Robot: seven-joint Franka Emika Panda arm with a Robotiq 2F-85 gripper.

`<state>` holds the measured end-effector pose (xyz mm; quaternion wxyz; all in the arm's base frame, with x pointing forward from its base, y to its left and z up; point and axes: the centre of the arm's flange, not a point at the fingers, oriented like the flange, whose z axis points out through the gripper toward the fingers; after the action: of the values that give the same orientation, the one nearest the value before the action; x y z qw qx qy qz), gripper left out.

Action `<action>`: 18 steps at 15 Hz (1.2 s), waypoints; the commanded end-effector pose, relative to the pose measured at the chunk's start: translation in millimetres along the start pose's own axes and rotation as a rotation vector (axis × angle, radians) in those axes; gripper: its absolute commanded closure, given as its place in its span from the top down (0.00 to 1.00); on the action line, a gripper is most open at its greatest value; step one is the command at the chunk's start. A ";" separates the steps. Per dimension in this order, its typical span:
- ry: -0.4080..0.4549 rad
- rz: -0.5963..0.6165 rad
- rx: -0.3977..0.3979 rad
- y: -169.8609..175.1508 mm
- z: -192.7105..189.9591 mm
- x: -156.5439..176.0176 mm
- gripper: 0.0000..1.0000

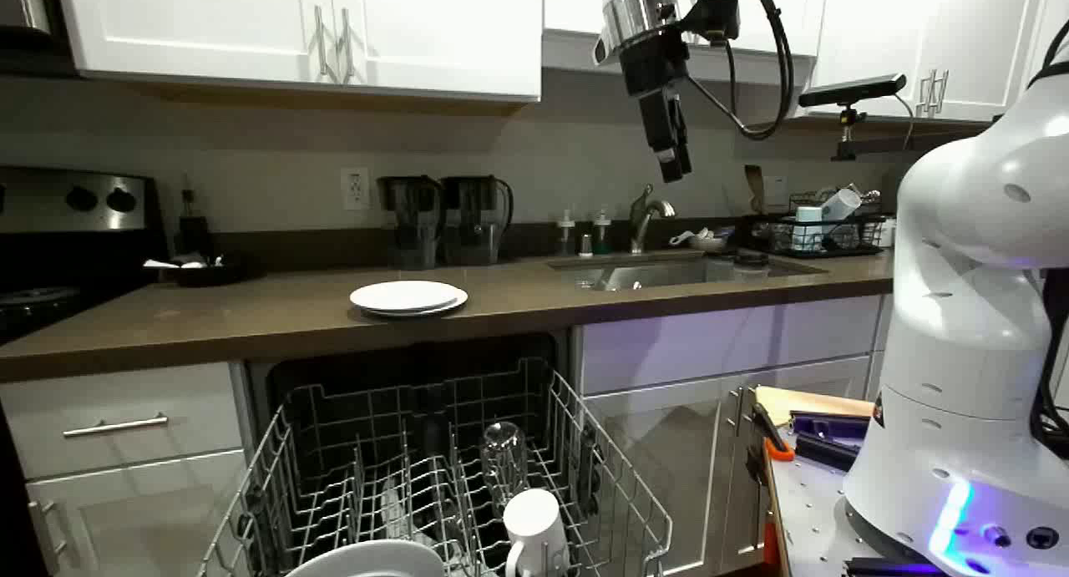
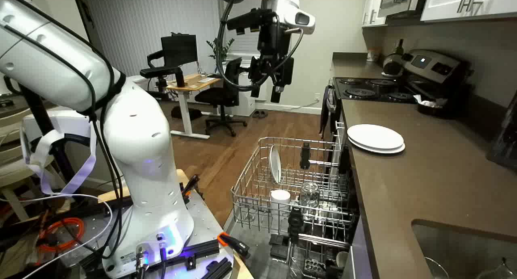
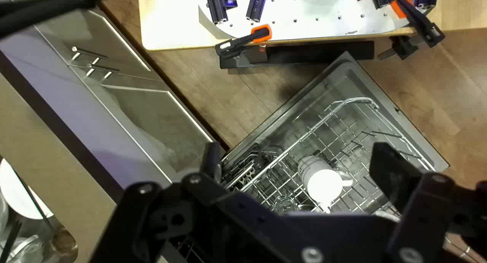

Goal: Move the plate forward on the dishwasher rack

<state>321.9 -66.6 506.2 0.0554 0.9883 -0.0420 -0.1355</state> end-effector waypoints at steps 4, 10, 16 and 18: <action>0.000 0.000 0.000 0.0 0.0 0.0 1.00; 0.024 0.000 -0.040 -2.3 -7.2 19.7 1.00; 0.169 -0.107 -0.195 -23.0 -25.8 114.1 1.00; 0.246 -0.159 -0.198 -35.8 -28.7 146.9 1.00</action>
<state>414.2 -49.4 497.6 0.1341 0.9895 0.0239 -0.0488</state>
